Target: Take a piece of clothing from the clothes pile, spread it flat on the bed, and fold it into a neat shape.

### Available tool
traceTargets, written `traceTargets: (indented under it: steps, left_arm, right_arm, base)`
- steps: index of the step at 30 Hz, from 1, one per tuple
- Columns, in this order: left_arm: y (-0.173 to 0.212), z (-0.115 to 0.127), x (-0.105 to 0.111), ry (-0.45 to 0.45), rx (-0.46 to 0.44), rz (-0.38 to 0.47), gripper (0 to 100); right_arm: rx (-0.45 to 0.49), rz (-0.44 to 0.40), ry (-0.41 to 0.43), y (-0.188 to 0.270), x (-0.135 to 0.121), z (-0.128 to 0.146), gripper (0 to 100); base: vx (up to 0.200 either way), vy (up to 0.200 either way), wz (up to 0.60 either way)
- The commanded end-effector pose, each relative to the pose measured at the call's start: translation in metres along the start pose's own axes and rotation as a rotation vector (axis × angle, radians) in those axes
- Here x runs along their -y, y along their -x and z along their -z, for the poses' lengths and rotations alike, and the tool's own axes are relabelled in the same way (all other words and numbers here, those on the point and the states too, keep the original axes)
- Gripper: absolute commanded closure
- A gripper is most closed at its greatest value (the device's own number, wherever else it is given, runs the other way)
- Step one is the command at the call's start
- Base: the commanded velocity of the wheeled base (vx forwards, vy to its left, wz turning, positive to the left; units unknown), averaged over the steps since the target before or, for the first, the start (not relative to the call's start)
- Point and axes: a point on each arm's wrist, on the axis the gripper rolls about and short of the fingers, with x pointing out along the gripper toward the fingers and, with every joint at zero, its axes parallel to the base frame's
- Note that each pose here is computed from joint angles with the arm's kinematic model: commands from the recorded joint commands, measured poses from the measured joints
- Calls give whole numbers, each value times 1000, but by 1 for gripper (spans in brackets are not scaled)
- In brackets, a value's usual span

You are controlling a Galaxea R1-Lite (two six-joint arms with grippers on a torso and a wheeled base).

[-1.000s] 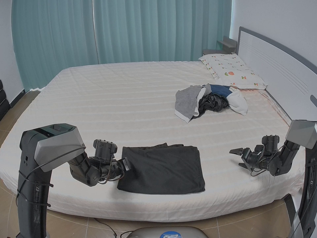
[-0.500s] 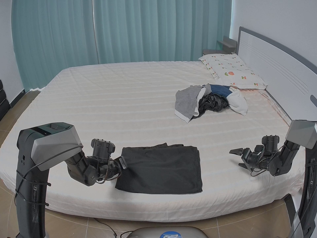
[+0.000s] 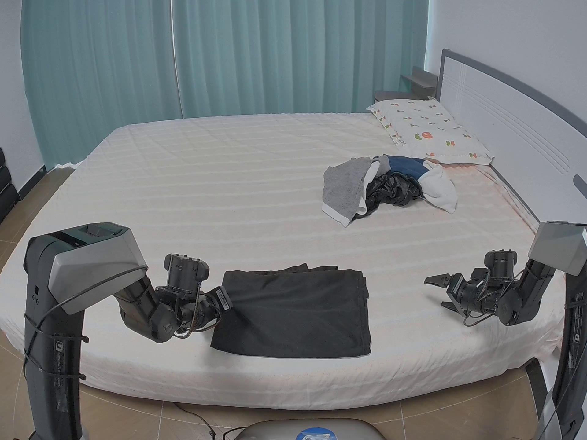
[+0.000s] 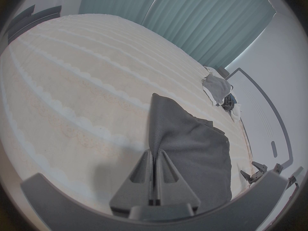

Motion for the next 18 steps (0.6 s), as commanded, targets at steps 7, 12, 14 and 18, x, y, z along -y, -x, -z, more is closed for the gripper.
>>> traceTargets:
  steps: [7,12,14,18]
  left_arm:
    - [2,0,0,3,8,-12,100]
    - [6,1,-1,6,6,-21,100]
    - [7,1,-1,19,13,-26,100]
    - [7,1,-1,32,15,-28,100]
  right_arm:
    - [-1,0,0,0,0,0,0]
    - [0,1,0,0,0,0,0]
    - [1,0,0,0,0,0,0]
    - [0,1,0,0,0,0,0]
  base:
    - [0,200,0]
    - [0,200,0]
    - [0,200,0]
    - [0,200,0]
